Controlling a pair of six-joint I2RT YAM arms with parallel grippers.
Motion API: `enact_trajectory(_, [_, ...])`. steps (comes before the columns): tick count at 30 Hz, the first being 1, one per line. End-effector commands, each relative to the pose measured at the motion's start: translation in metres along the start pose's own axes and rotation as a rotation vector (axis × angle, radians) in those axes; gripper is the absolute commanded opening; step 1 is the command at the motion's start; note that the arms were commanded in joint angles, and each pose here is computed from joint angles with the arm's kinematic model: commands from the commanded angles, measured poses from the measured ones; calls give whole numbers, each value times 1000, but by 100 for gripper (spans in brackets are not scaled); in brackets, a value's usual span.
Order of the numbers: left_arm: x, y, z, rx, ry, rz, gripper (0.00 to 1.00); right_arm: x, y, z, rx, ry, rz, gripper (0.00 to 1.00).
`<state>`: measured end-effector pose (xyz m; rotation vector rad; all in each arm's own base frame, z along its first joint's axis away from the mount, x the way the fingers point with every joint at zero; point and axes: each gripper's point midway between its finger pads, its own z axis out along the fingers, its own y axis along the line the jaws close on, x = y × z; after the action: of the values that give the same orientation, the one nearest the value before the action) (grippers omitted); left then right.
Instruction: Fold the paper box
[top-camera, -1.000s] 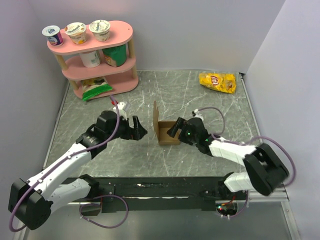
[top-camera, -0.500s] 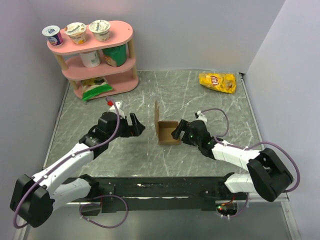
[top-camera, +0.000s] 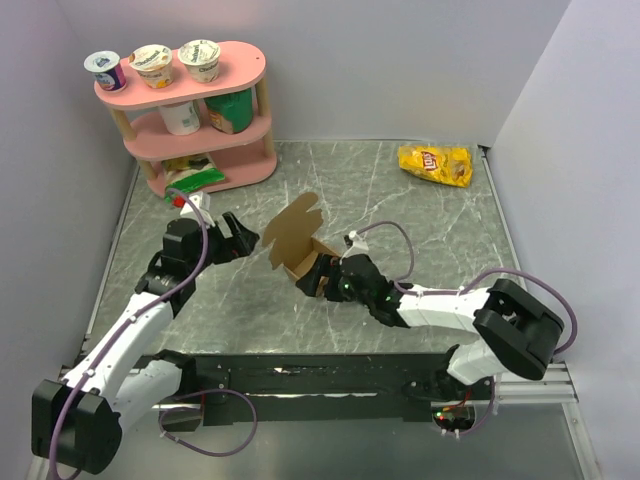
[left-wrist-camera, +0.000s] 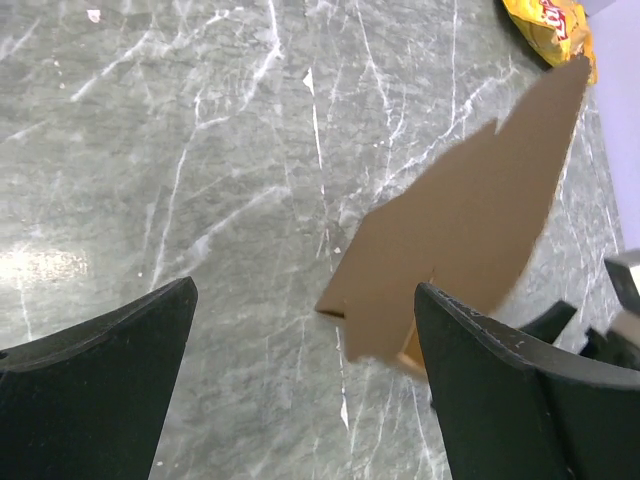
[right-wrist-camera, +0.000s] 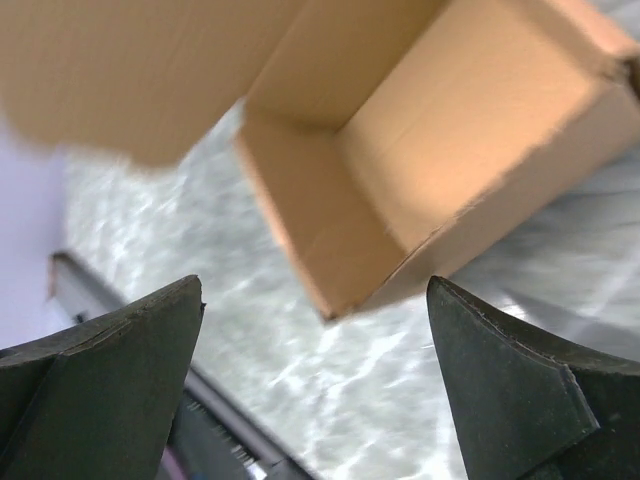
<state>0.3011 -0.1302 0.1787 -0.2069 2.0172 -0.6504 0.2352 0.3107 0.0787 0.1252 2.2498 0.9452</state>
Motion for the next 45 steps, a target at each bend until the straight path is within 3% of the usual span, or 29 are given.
enact_trajectory(1, [-29, -8, -7, 31, -69, 26, 96, -25, 49, -12, -150, -103, 37, 100])
enact_trajectory(6, [-27, 5, 4, 44, -58, -13, 96, -65, 32, -48, -122, -212, -156, 100])
enact_trajectory(10, [-17, -6, 6, 157, -70, -19, 96, -103, 5, -62, -175, -198, -274, 100])
enact_trajectory(11, [-14, -7, 6, 174, -83, -19, 96, -115, -5, -65, -171, -207, -365, 100])
enact_trajectory(14, [-3, -12, 1, 235, -77, -21, 99, -125, -3, -60, -244, -149, -586, 100])
enact_trajectory(17, [10, -16, -8, 271, -81, -27, 99, -139, 6, -46, -360, -120, -680, 100])
enact_trajectory(20, [24, -22, -16, 316, -93, -10, 97, -159, 10, -37, -483, -127, -709, 100])
enact_trajectory(31, [55, -26, -22, 384, -70, 104, 91, -186, 10, 20, -661, -69, -781, 100])
enact_trajectory(36, [67, -36, -4, 385, -15, 144, 87, -185, 14, 34, -726, -74, -792, 100])
enact_trajectory(41, [62, -60, 6, 391, -42, 198, 85, -175, 23, 43, -767, -46, -802, 99])
enact_trajectory(45, [60, -61, 15, 349, -62, 204, 78, -169, 26, 48, -768, -30, -812, 95])
